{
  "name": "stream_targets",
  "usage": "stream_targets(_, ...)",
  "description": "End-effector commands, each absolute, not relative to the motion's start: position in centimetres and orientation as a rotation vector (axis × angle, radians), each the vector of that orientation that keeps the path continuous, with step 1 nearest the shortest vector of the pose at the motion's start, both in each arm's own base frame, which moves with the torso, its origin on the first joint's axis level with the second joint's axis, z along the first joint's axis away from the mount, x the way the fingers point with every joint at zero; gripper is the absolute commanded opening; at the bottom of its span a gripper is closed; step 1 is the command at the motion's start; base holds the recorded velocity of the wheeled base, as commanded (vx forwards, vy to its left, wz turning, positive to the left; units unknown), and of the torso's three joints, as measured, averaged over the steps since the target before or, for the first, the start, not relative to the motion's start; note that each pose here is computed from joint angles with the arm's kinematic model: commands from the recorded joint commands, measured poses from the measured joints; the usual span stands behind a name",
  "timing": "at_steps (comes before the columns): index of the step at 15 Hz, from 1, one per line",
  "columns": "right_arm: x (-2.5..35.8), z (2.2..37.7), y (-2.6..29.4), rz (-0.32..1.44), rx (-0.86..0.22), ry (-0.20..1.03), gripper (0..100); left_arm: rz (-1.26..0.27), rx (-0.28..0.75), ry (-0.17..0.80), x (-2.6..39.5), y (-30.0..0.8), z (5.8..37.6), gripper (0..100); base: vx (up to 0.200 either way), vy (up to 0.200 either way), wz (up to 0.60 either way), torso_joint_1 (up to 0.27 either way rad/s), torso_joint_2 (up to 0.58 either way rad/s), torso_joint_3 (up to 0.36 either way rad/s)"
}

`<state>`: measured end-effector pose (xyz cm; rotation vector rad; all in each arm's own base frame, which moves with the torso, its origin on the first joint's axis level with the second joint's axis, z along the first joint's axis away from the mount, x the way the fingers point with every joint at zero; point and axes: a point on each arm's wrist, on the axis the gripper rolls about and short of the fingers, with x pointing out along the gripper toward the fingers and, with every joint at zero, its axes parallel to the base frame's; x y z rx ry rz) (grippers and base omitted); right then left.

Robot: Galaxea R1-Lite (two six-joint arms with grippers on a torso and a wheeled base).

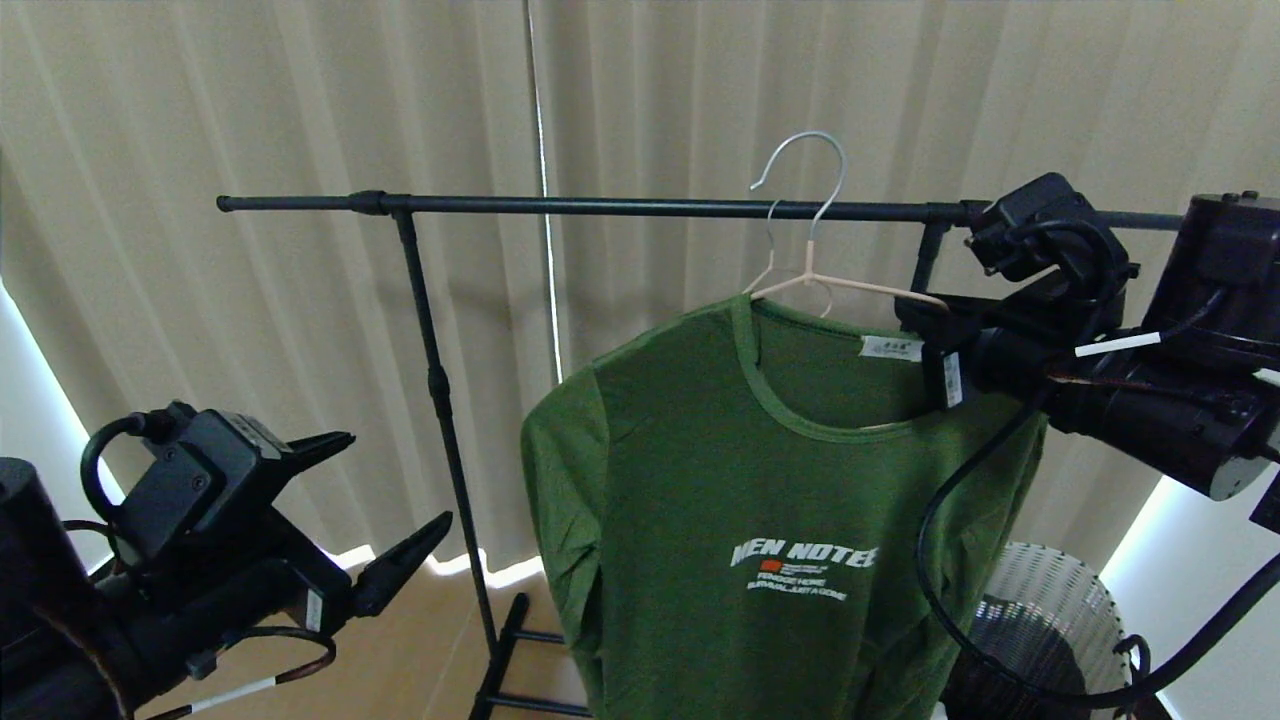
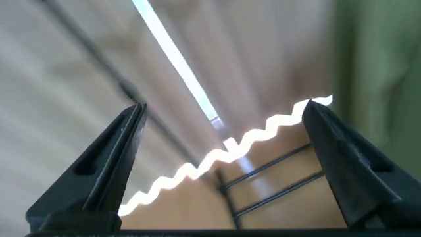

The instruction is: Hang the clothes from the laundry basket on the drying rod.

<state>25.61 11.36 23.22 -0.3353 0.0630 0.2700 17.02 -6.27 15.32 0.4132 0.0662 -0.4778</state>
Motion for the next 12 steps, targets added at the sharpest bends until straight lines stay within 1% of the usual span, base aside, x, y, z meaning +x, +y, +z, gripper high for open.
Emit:
stream_targets(1,25.5,23.3,11.3,0.268,-0.334,0.06,0,-0.489,0.402,0.022,16.2,-6.1,16.1,100,0.0,0.0,0.0,0.0,0.0,0.0)
stream_targets(4,26.1,23.2,10.2,0.222,-0.337,0.075,0,-0.488,0.398,0.019,16.1,-6.0,16.2,100,0.0,0.0,0.0,0.0,0.0,0.0)
stream_targets(5,26.3,23.1,9.9,0.18,-0.34,0.086,0,-0.485,0.391,0.022,16.0,-5.9,16.1,100,0.0,0.0,0.0,0.0,0.0,0.0)
stream_targets(7,26.3,23.0,9.6,0.121,-0.344,0.097,0,-0.486,0.33,0.014,15.7,-5.8,16.4,100,0.0,0.0,0.0,0.0,0.0,0.0)
stream_targets(9,26.0,22.6,9.4,0.115,-0.348,0.111,0,-0.479,0.266,0.024,15.7,-5.8,16.5,100,0.0,0.0,0.0,0.0,0.0,0.0)
stream_targets(11,25.3,22.0,8.4,0.082,-0.364,0.168,0,-0.43,0.196,0.031,15.4,-5.0,16.7,100,0.0,0.0,0.0,0.0,0.0,0.0)
stream_targets(12,24.7,22.0,8.0,0.077,-0.373,0.196,0,-0.387,0.193,0.033,15.1,-4.1,16.6,100,0.0,0.0,0.0,0.0,0.0,0.0)
